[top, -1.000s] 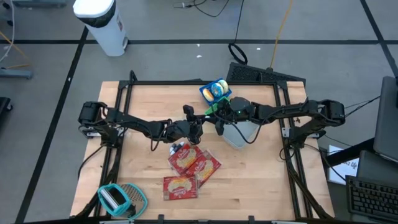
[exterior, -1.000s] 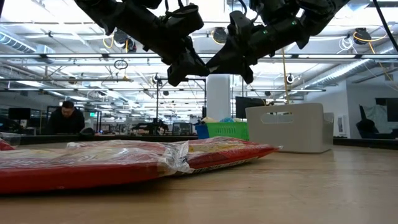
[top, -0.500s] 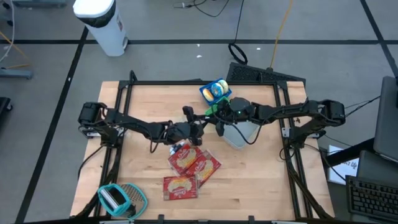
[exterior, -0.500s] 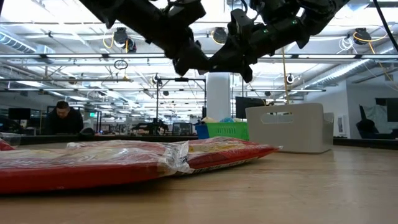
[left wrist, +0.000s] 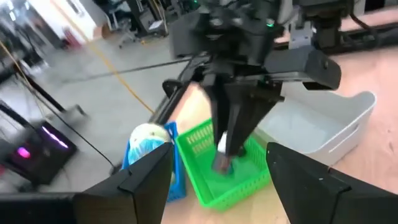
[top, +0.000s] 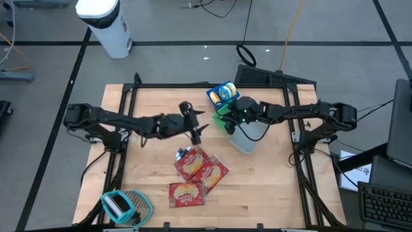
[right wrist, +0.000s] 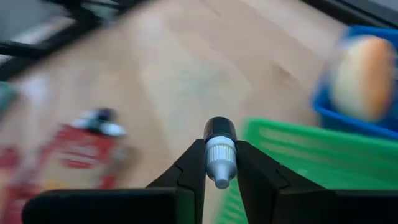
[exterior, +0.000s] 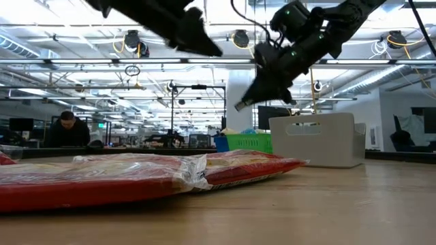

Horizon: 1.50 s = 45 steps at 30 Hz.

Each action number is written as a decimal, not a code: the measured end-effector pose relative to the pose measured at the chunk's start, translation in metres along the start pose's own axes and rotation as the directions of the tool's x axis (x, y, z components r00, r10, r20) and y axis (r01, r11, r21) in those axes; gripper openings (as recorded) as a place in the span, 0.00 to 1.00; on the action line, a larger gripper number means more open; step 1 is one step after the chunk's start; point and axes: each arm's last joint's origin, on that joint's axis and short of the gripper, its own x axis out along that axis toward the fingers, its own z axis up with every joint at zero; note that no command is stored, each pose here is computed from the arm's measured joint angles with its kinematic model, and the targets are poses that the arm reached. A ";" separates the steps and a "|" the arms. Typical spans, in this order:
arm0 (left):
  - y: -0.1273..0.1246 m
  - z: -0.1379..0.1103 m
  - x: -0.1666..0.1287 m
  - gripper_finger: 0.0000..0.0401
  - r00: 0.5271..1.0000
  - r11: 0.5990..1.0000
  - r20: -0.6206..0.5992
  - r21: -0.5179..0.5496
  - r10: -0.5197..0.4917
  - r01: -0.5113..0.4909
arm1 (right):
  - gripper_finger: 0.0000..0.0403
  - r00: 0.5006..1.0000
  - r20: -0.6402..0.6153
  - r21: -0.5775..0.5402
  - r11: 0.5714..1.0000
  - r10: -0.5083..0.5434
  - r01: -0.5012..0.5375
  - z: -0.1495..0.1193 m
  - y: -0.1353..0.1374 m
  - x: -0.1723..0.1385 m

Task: Pick & Place Food Item
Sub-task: Put the small brown food coloring bottle into the green bin

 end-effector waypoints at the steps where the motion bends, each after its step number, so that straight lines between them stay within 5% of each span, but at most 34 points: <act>1: 0.006 -0.006 -0.003 0.65 1.000 0.999 -0.001 -0.033 -0.007 0.007 | 0.15 0.999 -0.016 -0.001 0.999 -0.043 0.042 -0.002 -0.004 0.000; 12: 0.038 -0.056 -0.023 0.62 0.995 0.952 0.086 -0.307 0.044 -0.015 | 0.15 0.918 -0.145 -0.034 0.929 -0.369 0.368 -0.014 -0.037 -0.006; 45: 0.038 -0.058 -0.024 0.64 0.995 0.953 0.082 -0.302 0.049 -0.022 | 0.15 0.927 -0.138 -0.004 0.937 -0.348 0.351 -0.011 -0.041 -0.006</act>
